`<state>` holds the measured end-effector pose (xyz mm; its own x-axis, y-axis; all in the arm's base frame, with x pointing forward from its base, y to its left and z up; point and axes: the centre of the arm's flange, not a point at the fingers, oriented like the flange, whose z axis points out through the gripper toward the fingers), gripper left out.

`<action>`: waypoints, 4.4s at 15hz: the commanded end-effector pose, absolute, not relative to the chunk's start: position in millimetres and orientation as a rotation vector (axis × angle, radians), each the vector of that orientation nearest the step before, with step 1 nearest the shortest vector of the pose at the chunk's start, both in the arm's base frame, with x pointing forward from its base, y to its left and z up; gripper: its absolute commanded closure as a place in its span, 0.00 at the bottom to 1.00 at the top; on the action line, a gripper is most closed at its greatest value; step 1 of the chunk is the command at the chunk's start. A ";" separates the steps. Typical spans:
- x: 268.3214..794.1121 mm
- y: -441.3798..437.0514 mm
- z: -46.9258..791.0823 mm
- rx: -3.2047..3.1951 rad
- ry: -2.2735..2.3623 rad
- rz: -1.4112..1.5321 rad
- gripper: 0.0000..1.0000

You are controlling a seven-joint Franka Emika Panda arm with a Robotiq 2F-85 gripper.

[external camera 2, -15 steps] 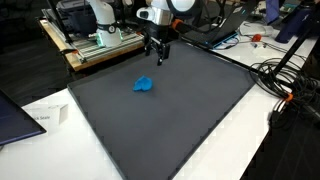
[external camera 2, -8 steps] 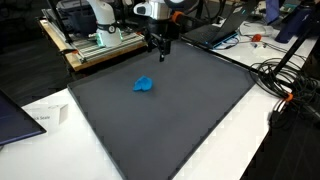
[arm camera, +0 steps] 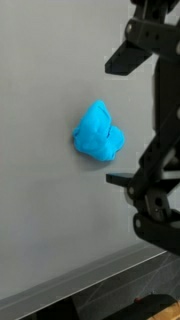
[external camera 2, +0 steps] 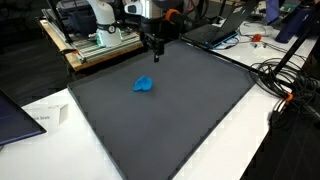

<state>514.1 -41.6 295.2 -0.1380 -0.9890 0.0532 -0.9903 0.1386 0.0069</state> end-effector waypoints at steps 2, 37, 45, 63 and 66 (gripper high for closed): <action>544.0 -68.1 347.6 1.971 -2.347 0.013 0.00; 520.8 -205.7 281.5 2.124 -2.588 -0.343 0.00; 514.4 -229.7 256.3 2.148 -2.629 -0.434 0.00; 512.9 -251.9 196.0 2.210 -2.683 -0.598 0.00; 507.7 -254.2 188.8 2.190 -2.688 -0.610 0.00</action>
